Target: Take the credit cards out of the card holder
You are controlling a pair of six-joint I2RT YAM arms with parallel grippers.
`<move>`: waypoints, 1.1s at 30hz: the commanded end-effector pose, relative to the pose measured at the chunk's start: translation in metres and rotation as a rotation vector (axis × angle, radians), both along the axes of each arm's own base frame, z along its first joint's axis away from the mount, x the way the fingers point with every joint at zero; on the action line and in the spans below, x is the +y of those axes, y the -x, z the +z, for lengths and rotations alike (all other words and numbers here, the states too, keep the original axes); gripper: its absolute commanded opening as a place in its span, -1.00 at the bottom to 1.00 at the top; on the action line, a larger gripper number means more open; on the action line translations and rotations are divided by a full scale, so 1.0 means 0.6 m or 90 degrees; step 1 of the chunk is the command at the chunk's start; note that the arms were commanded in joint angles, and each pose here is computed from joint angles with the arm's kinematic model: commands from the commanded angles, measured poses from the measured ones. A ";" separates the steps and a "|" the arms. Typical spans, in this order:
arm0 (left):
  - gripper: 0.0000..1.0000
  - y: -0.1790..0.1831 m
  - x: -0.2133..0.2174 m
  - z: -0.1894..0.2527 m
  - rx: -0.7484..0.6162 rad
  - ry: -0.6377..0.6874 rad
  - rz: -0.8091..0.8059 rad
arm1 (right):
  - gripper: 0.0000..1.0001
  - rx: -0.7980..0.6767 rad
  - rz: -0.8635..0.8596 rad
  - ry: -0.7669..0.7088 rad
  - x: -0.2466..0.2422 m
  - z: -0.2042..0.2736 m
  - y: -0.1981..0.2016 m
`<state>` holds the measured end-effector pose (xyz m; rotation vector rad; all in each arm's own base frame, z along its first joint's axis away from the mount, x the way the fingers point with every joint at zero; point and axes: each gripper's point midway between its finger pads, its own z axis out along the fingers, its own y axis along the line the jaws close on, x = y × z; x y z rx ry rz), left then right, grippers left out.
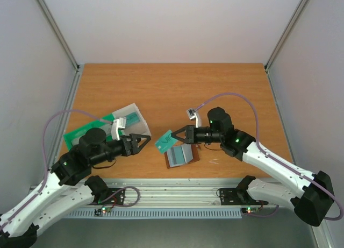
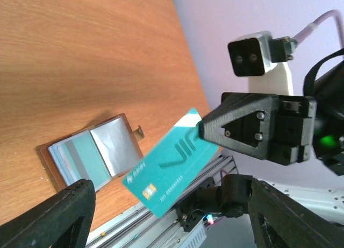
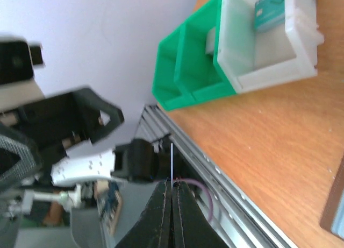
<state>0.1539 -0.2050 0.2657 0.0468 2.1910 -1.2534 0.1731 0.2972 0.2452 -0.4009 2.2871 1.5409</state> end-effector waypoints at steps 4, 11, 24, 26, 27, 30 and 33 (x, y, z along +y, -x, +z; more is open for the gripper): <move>0.53 -0.015 0.008 -0.003 0.026 0.089 0.066 | -0.98 0.027 -0.134 -0.130 0.015 0.050 -0.066; 0.37 -0.034 -0.008 -0.017 0.058 0.190 0.093 | -0.98 0.057 -0.170 -0.198 0.028 0.073 -0.092; -0.23 -0.052 -0.011 -0.008 0.052 0.212 0.117 | -0.98 0.098 -0.162 -0.211 0.051 0.044 -0.101; -0.46 -0.054 -0.007 -0.009 0.051 0.212 0.126 | -0.97 0.101 -0.159 -0.209 0.053 0.041 -0.101; -0.60 -0.055 -0.005 -0.009 0.049 0.211 0.130 | -0.97 0.102 -0.157 -0.209 0.053 0.041 -0.100; -0.90 -0.055 0.001 -0.006 0.040 0.205 0.139 | -0.95 0.105 -0.145 -0.217 0.058 0.044 -0.097; -0.99 -0.055 0.006 -0.006 0.032 0.199 0.143 | -0.93 0.109 -0.132 -0.222 0.063 0.042 -0.095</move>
